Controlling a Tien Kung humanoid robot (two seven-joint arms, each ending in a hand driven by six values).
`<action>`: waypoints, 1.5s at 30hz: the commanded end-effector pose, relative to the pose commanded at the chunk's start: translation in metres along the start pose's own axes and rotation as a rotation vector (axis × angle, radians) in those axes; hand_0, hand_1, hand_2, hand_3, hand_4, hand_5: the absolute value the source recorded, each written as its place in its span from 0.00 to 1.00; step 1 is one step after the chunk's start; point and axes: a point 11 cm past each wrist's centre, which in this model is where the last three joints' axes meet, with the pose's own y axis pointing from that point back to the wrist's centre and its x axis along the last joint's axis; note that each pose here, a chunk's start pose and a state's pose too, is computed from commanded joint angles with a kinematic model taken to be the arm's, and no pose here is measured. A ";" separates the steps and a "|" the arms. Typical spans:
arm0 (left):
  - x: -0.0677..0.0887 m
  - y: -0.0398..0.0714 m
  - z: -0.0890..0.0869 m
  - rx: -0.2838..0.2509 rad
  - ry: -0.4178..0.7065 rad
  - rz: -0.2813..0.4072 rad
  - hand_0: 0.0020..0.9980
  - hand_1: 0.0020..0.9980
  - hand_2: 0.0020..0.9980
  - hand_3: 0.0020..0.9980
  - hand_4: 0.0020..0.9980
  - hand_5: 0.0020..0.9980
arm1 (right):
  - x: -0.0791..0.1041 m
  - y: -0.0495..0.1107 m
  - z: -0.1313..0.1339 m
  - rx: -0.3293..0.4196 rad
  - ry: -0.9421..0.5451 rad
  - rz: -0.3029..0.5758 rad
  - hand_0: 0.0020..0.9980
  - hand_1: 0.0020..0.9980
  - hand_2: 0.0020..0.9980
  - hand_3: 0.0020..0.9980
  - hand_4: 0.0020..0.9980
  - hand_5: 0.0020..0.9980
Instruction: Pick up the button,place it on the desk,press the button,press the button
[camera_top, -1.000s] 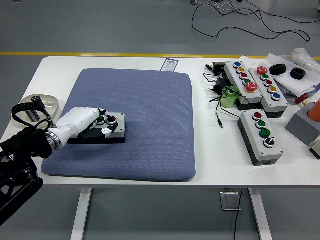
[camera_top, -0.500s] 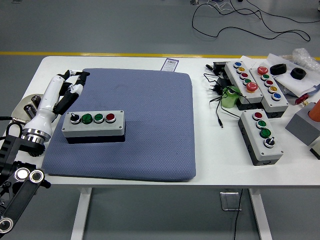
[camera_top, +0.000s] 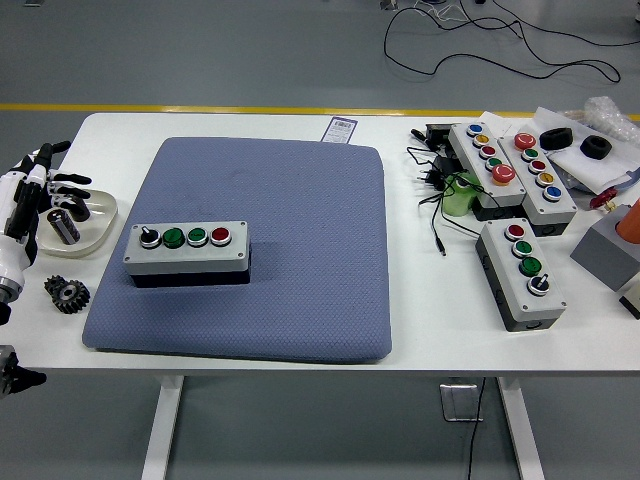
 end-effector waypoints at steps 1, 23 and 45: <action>-0.001 0.000 -0.002 0.005 0.019 -0.002 0.46 0.55 0.63 0.81 0.65 1.00 | 0.000 0.000 -0.001 0.001 0.004 0.001 0.66 0.67 0.69 0.59 0.43 0.27; 0.001 0.006 -0.008 0.025 0.143 -0.002 0.91 0.94 1.00 0.94 0.63 1.00 | 0.007 0.002 -0.020 0.038 0.012 0.018 0.66 0.67 0.69 0.59 0.43 0.26; -0.017 0.004 -0.006 0.041 0.087 -0.120 0.86 0.91 0.96 0.93 0.63 1.00 | 0.004 -0.001 0.003 0.005 0.008 0.012 0.66 0.67 0.69 0.59 0.43 0.26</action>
